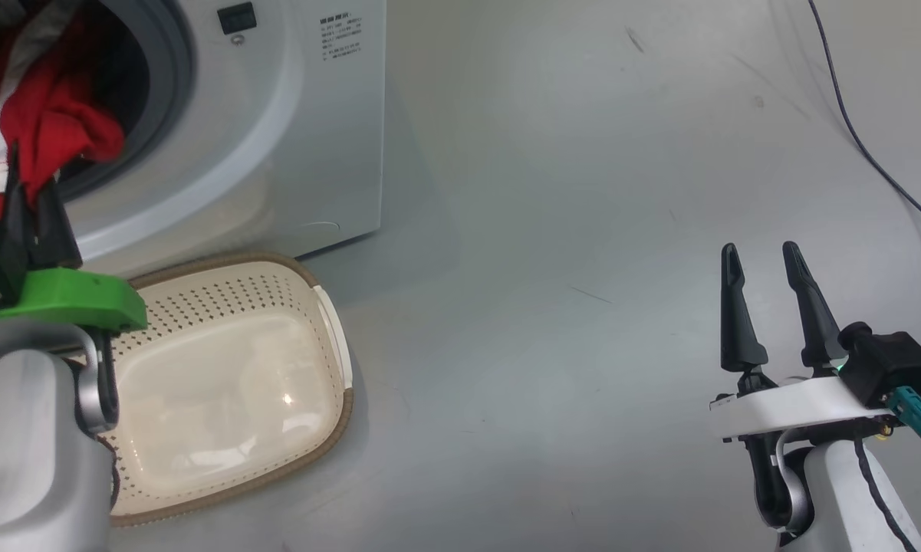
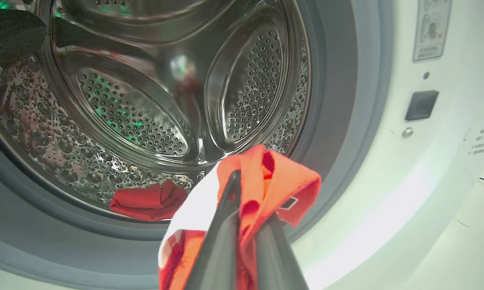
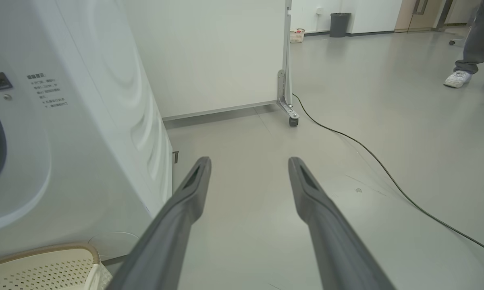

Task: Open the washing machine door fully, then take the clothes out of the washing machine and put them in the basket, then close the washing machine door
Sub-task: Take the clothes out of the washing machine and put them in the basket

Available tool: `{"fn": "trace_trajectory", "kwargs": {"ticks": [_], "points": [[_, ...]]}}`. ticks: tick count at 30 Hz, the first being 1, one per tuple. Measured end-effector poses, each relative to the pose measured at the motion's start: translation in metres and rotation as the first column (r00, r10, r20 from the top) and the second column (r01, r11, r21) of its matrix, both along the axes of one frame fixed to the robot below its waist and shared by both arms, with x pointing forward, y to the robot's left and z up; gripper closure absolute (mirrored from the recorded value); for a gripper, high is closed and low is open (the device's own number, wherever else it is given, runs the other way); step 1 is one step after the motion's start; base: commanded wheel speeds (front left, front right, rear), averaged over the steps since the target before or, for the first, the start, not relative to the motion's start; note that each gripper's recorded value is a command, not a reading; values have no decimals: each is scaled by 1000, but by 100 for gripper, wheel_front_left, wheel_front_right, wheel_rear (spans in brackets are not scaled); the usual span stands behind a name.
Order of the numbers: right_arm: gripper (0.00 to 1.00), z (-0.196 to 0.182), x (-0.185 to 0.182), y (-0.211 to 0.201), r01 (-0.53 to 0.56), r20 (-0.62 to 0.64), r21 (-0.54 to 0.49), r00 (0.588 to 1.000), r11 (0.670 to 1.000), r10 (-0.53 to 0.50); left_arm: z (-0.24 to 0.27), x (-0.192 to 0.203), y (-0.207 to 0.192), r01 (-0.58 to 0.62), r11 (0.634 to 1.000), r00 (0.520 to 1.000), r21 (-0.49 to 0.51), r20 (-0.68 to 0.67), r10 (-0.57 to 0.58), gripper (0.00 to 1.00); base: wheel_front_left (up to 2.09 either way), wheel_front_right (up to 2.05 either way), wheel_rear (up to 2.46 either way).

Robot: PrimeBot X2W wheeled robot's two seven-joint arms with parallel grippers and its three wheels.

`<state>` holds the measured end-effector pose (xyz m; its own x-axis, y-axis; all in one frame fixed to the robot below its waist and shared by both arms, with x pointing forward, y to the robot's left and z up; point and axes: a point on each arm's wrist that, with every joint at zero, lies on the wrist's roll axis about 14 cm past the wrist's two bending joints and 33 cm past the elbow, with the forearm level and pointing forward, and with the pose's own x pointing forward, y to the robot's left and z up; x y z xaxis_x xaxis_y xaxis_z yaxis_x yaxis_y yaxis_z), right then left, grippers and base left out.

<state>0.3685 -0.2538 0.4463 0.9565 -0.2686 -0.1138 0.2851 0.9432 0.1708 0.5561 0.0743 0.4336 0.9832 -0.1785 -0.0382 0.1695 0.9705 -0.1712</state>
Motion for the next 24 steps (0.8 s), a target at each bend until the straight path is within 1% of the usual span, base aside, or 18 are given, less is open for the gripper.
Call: {"fn": "trace_trajectory", "kwargs": {"ticks": [6,11,16,24], "points": [[0,10,-15,1,3,24,-4,1000,1000,-3,28,-28,-6,14,1000,999,-24,45,-13,100,0,0,0],[0,15,-25,3,-1,39,-1,999,1000,2,64,-44,-4,8,999,992,-53,126,-2,100,0,0,0],[0,20,-24,12,-35,57,-1,998,999,35,100,-56,6,-10,998,975,-66,219,24,100,0,0,0],[0,26,-16,26,-85,83,-4,993,996,85,130,-73,27,-52,996,950,-67,304,70,100,0,0,0]]}}
